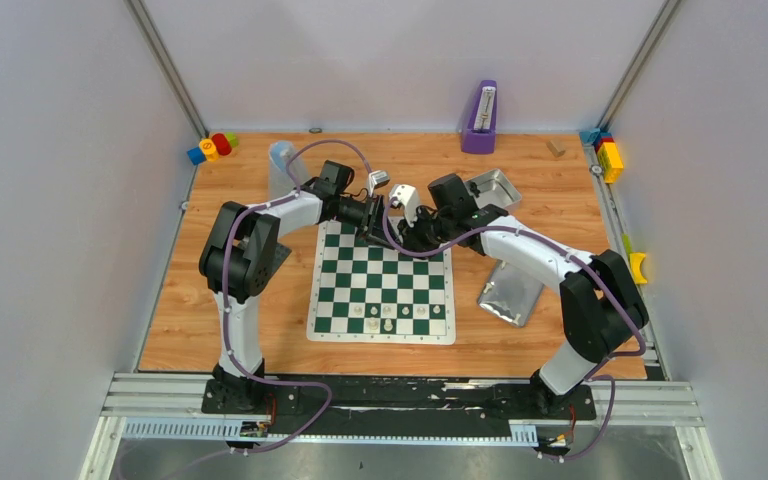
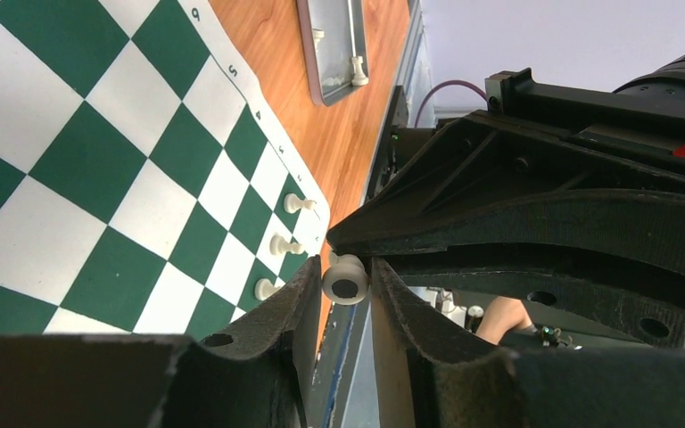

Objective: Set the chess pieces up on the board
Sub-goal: Place the chess piece on the chessboard.

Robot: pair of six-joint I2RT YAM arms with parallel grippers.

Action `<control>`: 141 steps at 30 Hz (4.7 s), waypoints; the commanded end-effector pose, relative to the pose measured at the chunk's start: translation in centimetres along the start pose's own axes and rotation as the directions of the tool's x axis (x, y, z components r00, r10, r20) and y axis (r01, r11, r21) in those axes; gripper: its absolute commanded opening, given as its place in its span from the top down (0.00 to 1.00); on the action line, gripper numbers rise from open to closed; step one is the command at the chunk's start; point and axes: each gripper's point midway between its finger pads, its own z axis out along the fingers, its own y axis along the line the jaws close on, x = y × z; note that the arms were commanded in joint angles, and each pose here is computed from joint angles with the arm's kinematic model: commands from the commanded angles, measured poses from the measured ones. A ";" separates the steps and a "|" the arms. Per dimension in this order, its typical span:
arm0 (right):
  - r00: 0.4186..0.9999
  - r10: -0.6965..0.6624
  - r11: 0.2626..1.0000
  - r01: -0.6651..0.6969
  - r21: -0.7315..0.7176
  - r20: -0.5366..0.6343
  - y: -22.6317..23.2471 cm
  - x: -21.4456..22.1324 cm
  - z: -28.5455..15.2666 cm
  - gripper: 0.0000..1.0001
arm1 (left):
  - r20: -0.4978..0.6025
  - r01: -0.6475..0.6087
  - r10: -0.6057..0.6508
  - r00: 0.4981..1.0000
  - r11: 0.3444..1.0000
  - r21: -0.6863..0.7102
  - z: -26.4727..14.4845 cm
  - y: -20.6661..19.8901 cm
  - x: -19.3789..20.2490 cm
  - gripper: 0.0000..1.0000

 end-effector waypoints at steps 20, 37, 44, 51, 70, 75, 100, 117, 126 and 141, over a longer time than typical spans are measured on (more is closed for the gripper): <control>0.996 -0.043 0.996 0.036 0.078 0.083 -1.2 -3.2 -0.3 1.00 | -0.026 -0.015 0.016 1.000 0.999 0.045 0.2 -1.1 0.8 0.65; 0.989 -0.076 0.996 0.068 0.065 0.127 -0.6 -4.2 -2.3 0.63 | -0.011 -0.072 0.073 0.997 0.996 0.061 -0.5 -2.7 0.6 1.00; 0.956 -0.052 0.997 0.066 -0.039 0.289 0.5 -7.0 -7.5 0.62 | 0.064 -0.169 0.161 0.985 0.975 0.143 -2.2 -5.9 -0.4 1.00; 0.906 -0.029 0.982 0.105 -0.157 0.423 2.3 -11.1 -11.9 0.62 | 0.223 -0.305 0.252 0.942 0.920 0.247 -6.1 -12.6 -2.2 1.00; 0.873 0.024 0.934 0.154 -0.323 0.487 4.4 -15.7 -14.9 0.59 | 0.364 -0.299 0.161 0.917 0.883 0.362 -9.6 -19.5 -3.0 1.00; 0.874 0.015 0.933 0.162 -0.322 0.486 4.3 -16.5 -14.2 0.59 | 0.360 -0.301 0.166 0.918 0.882 0.361 -9.3 -20.0 -2.6 1.00; 0.877 0.002 0.921 0.186 -0.342 0.481 5.2 -18.0 -13.0 0.74 | 0.357 -0.299 0.168 0.919 0.887 0.352 -8.9 -19.7 -2.4 1.00; 0.877 -0.005 0.919 0.193 -0.344 0.480 5.2 -18.1 -12.9 0.95 | 0.345 -0.288 0.164 0.924 0.893 0.346 -8.5 -19.1 -2.2 1.00; 0.876 -0.020 0.918 0.207 -0.339 0.482 5.7 -17.4 -13.2 1.00 | 0.340 -0.296 0.179 0.923 0.895 0.333 -8.4 -18.9 -2.2 0.78; 0.909 -0.078 0.939 0.206 -0.276 0.410 6.7 -12.0 -13.2 1.00 | 0.382 -0.359 0.246 0.891 0.897 0.258 -9.8 -18.1 -3.0 0.40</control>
